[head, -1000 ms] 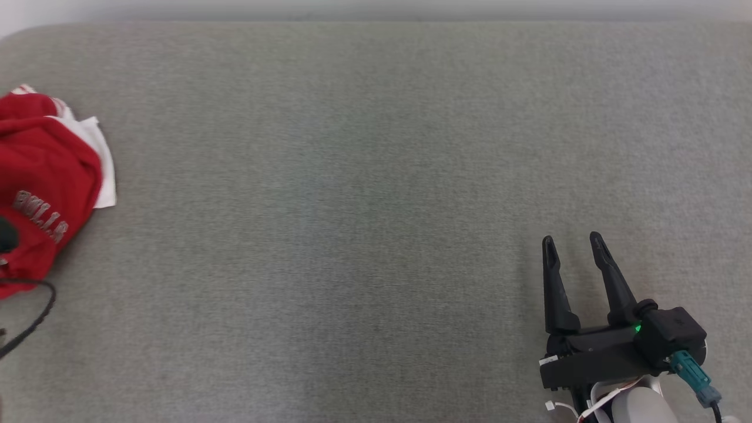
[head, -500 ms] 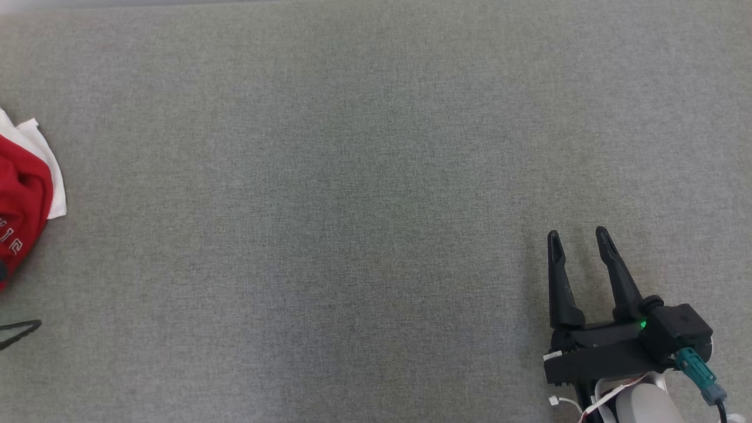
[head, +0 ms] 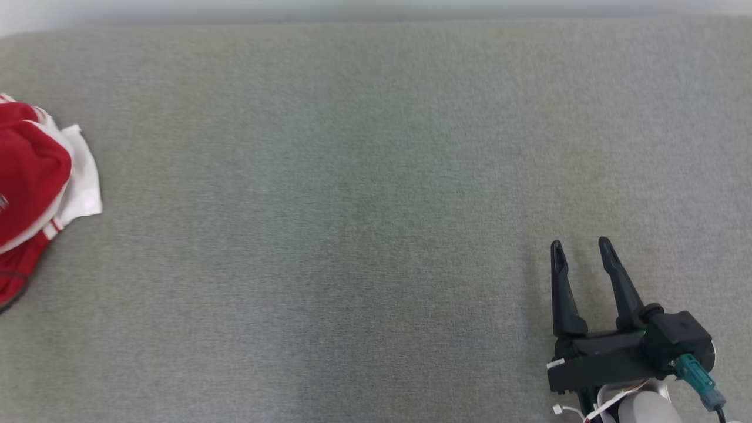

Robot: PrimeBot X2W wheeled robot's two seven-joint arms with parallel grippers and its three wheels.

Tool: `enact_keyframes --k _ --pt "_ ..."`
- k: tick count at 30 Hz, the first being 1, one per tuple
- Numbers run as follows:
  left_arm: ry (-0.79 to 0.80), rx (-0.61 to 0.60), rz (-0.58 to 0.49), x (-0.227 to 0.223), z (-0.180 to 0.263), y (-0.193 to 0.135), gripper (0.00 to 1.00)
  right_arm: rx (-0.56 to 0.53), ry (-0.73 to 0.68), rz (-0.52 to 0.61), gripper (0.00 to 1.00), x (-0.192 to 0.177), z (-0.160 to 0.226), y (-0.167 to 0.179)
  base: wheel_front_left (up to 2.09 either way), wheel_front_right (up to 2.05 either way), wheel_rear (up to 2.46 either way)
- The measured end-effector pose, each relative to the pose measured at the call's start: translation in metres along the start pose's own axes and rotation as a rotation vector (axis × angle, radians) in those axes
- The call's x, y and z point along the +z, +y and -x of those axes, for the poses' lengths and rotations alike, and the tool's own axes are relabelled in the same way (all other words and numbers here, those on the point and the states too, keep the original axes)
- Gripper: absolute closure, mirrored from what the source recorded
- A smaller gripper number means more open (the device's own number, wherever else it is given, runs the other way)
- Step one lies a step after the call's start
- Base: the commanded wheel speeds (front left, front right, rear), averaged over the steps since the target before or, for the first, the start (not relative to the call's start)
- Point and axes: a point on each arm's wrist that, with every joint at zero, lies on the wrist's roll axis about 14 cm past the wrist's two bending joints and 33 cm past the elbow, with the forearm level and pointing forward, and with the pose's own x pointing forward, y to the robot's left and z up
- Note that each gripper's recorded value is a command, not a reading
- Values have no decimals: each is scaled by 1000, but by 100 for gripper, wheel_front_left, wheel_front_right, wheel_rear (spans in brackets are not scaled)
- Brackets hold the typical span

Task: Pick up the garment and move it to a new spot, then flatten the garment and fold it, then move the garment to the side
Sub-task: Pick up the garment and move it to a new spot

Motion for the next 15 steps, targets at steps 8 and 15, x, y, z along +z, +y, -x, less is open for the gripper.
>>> enact_keyframes --k 8,15 --pt "-360 -117 -5 114 27 -25 100 29 -25 -15 0 12 7 12 0 0 0" --pt "-639 -293 -21 206 77 -84 100 26 -60 -39 0 27 21 14 0 0 0"
